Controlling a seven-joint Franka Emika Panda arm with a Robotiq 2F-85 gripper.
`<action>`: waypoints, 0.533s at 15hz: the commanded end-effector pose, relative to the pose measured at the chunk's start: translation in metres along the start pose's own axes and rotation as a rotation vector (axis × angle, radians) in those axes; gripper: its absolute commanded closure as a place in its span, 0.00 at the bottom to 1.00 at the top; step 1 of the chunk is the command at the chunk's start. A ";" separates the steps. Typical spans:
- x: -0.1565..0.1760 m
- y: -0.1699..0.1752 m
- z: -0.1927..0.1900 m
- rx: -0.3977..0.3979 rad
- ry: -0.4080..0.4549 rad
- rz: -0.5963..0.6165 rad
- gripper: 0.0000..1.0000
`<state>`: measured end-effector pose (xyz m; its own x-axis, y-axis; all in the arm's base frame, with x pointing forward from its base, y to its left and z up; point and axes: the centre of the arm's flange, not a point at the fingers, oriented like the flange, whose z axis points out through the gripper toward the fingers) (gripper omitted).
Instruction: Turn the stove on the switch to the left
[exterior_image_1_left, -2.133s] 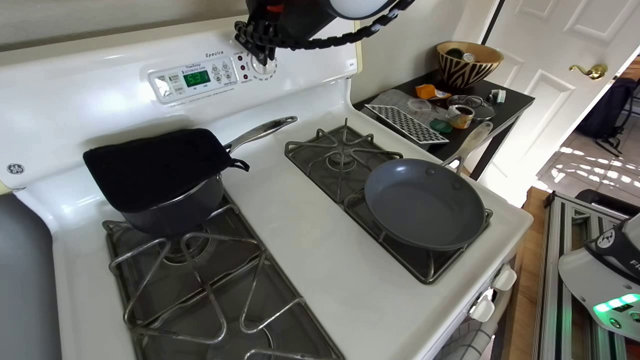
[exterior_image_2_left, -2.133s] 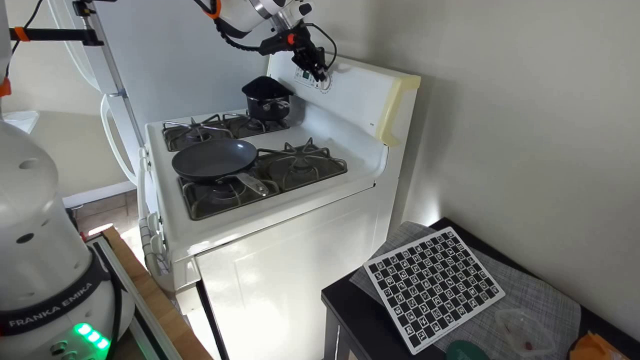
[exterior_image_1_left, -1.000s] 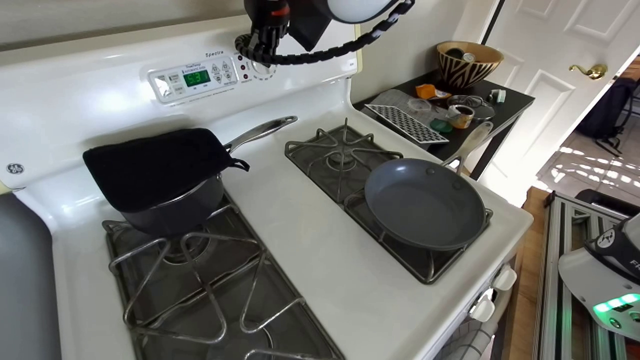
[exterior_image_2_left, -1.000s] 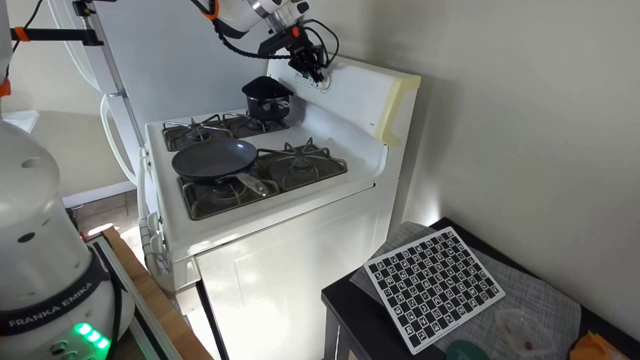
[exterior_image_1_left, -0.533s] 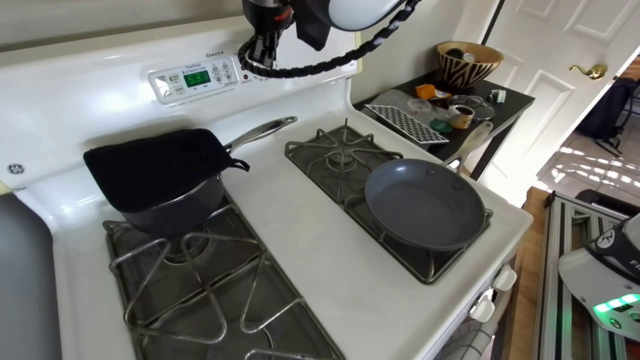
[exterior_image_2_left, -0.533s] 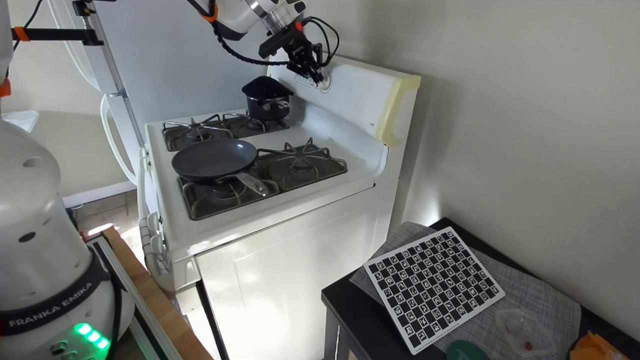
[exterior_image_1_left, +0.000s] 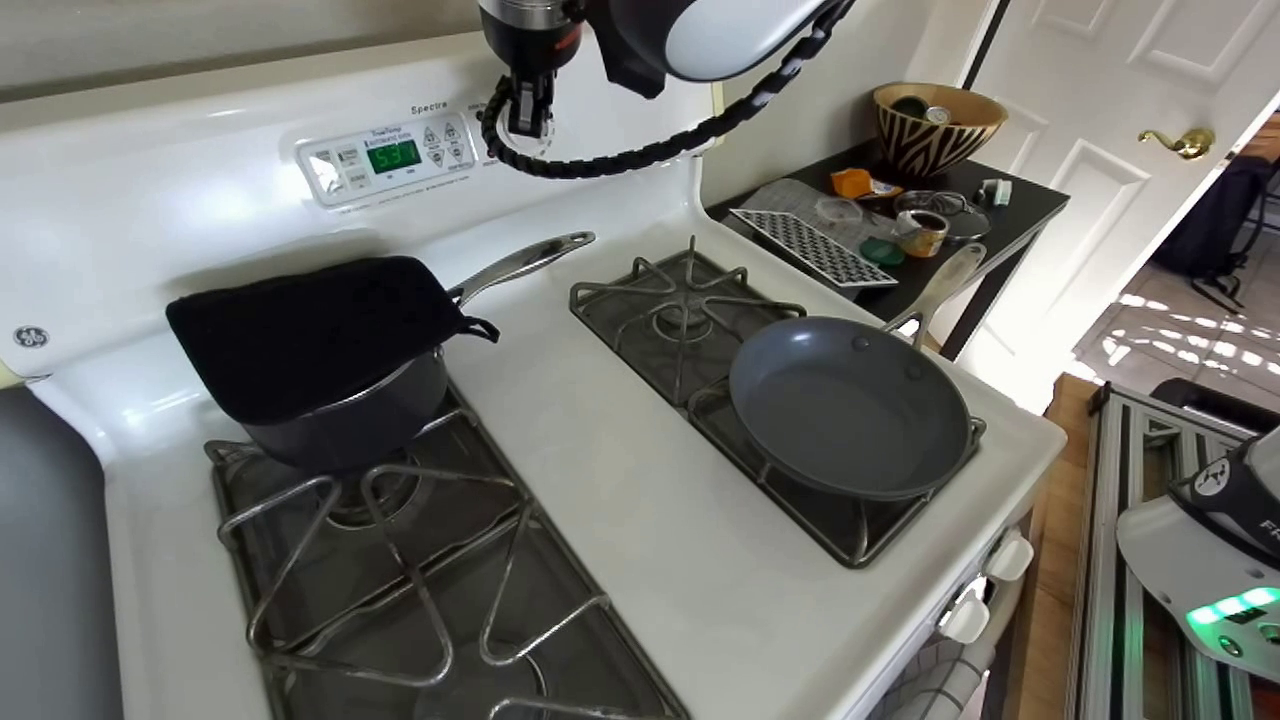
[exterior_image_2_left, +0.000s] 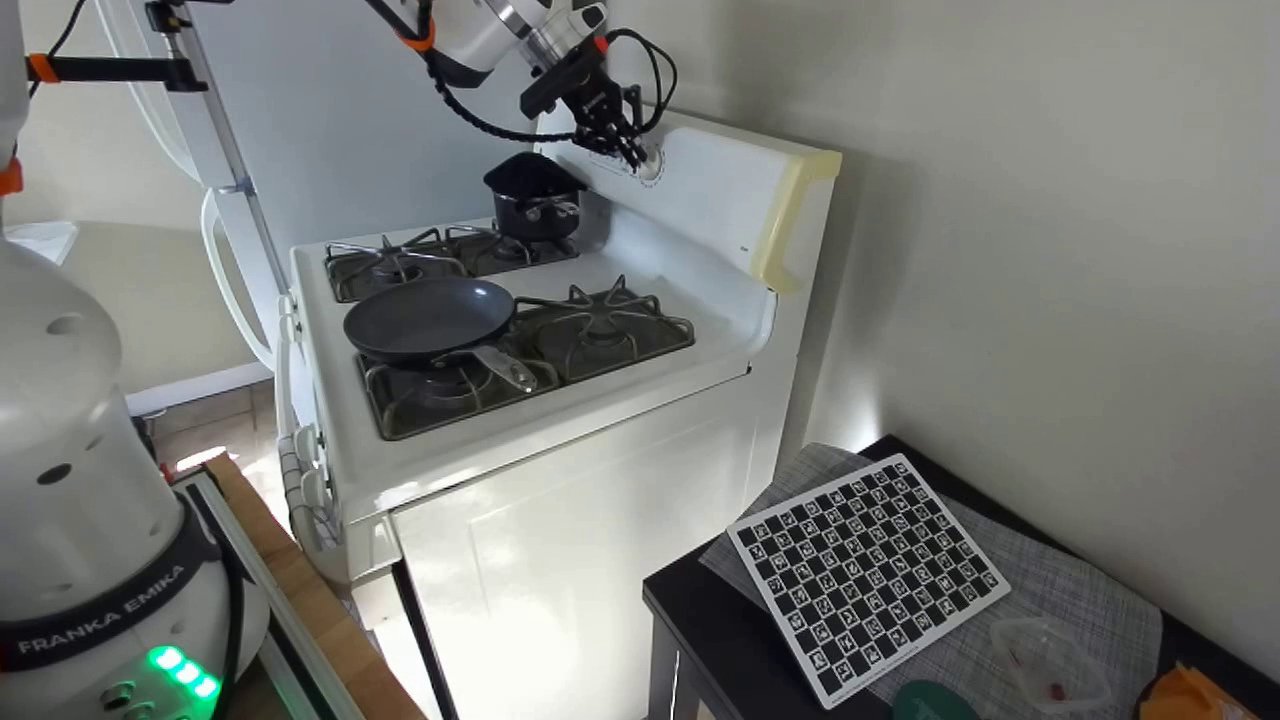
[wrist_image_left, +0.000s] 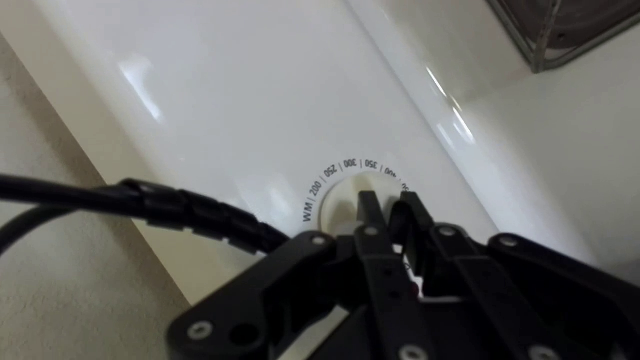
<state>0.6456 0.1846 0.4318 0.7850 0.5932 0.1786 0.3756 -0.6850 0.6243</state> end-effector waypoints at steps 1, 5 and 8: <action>-0.003 -0.007 0.019 -0.042 -0.043 -0.083 0.98; -0.003 -0.010 0.020 -0.072 -0.043 -0.137 0.98; -0.003 -0.012 0.020 -0.090 -0.043 -0.169 0.98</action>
<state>0.6430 0.1916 0.4263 0.7419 0.6637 0.0957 0.4365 -0.5864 0.6824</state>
